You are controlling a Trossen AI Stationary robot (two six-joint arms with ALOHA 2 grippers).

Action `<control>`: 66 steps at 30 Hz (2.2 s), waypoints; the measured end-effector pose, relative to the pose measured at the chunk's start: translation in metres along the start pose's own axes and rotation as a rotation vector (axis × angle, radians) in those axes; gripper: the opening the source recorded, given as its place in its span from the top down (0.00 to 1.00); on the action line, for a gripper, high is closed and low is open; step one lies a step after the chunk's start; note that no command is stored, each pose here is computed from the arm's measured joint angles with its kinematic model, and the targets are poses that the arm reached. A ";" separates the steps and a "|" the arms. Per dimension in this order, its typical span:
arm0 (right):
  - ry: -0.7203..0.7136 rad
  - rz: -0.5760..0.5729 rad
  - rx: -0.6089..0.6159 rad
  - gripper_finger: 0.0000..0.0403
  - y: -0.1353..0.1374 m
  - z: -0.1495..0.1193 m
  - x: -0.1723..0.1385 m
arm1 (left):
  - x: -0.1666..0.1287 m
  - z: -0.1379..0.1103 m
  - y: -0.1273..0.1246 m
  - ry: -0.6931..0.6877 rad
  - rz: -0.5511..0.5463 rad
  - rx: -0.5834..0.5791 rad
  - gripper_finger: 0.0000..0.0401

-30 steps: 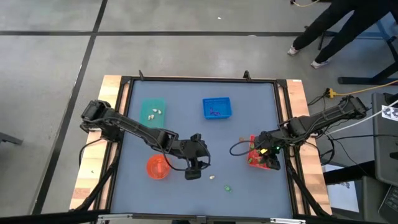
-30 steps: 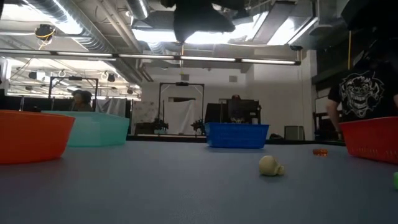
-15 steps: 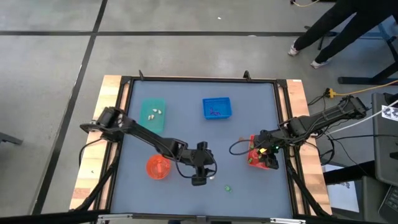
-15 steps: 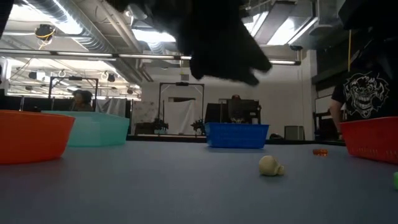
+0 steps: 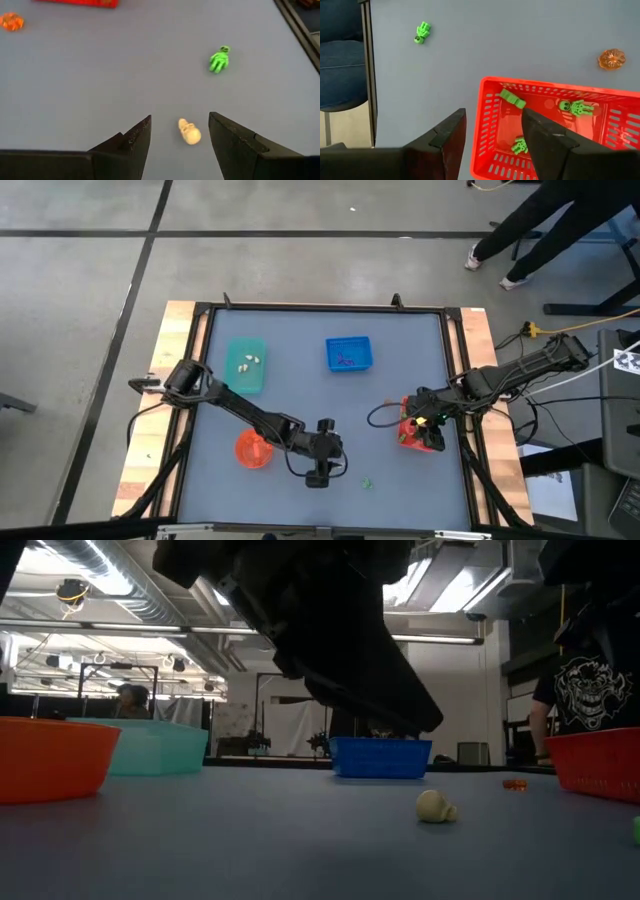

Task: Sort Halloween decoration
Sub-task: Put the white skull toy into the green bin

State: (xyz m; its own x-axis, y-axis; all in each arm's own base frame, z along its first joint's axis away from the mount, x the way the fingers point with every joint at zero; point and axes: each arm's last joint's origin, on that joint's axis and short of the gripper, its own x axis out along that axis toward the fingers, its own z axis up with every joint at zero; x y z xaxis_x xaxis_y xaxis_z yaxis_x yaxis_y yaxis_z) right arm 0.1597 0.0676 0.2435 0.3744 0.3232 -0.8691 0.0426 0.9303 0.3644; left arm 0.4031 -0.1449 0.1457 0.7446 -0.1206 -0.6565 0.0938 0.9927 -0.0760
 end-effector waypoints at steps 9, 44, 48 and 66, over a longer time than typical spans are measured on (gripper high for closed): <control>0.000 0.000 0.000 0.53 0.000 0.000 0.000 | -0.002 -0.001 -0.014 -0.035 0.032 0.045 0.54; -0.034 0.019 -0.007 0.53 0.002 0.003 0.000 | 0.035 -0.032 -0.016 -0.005 0.050 0.051 0.58; -0.036 0.020 -0.007 0.53 0.002 0.004 0.000 | 0.035 -0.032 -0.016 -0.001 0.042 0.042 0.63; -0.035 0.020 -0.008 0.53 0.002 0.004 0.000 | 0.035 -0.033 -0.016 0.003 0.038 0.036 0.79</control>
State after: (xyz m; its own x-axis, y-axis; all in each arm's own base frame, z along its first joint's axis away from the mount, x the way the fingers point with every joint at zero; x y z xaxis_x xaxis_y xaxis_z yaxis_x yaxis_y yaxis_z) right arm 0.1630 0.0689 0.2456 0.4076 0.3356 -0.8493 0.0279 0.9250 0.3789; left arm 0.4061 -0.1648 0.0995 0.7460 -0.0827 -0.6608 0.0894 0.9957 -0.0237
